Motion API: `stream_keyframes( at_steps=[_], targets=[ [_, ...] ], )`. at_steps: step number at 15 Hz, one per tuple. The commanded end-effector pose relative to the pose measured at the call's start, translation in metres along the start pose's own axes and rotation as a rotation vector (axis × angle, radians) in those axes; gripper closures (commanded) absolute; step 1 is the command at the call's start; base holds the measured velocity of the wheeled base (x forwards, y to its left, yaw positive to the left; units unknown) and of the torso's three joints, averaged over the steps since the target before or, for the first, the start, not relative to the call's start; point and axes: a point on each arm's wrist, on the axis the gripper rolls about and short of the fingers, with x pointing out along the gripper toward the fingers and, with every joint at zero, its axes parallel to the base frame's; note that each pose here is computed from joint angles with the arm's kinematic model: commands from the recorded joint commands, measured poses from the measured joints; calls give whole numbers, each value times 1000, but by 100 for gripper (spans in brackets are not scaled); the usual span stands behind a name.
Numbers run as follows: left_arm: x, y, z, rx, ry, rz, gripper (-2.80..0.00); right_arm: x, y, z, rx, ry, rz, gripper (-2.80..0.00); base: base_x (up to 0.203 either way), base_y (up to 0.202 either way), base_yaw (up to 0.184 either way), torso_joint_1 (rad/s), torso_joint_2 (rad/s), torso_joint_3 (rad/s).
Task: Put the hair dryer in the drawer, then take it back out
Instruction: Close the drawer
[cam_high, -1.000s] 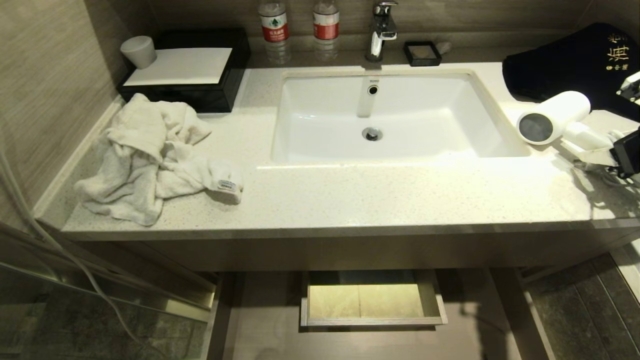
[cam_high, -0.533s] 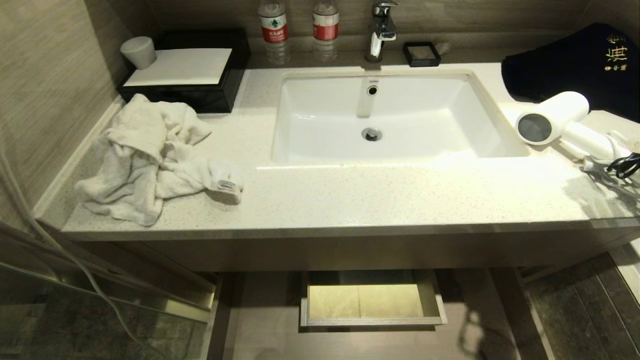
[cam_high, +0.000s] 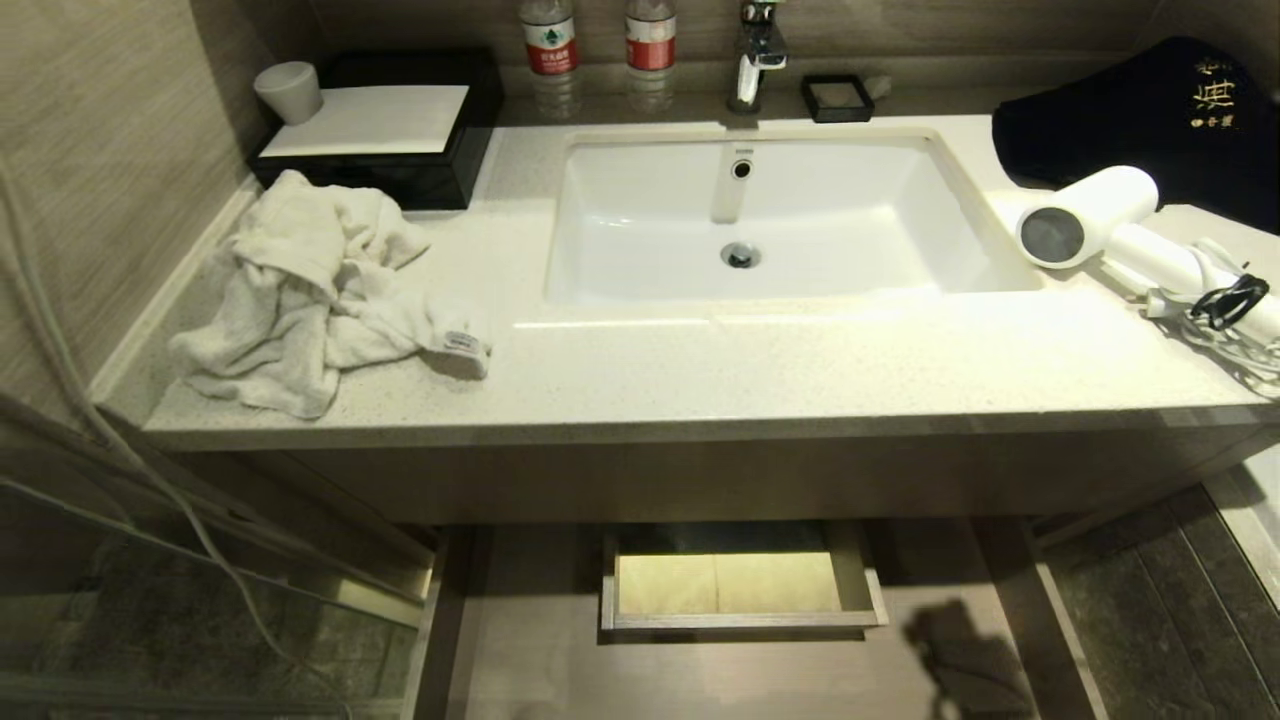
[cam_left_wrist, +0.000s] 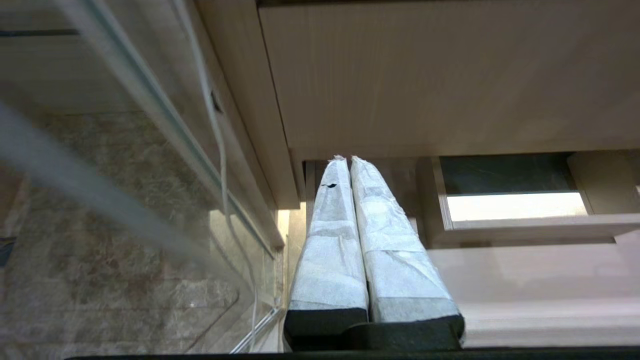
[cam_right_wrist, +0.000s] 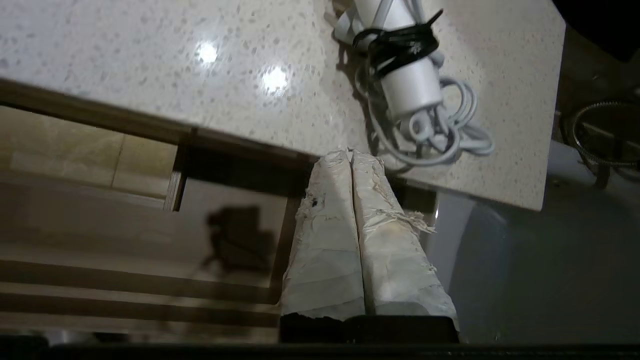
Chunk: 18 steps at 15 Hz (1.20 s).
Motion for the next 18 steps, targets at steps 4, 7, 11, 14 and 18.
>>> stream_keyframes(
  at_steps=[4,7,11,14,18],
  targets=[
    [0,0,0,0,2,0,0,-28,30,-37,8,35,21,0,0,0,0,-341,92,-235],
    [0,0,0,0,2,0,0,-35,40,-50,13,48,27,0,0,0,0,-326,48,-273],
    [0,0,0,0,2,0,0,-40,49,-63,16,83,14,0,0,0,0,-305,27,-278],
    [0,0,0,0,2,0,0,-45,58,-74,24,89,24,0,0,0,0,-294,372,74],
    [0,0,0,0,2,0,0,-45,65,-84,24,109,52,0,0,0,0,-294,542,241]
  ],
)
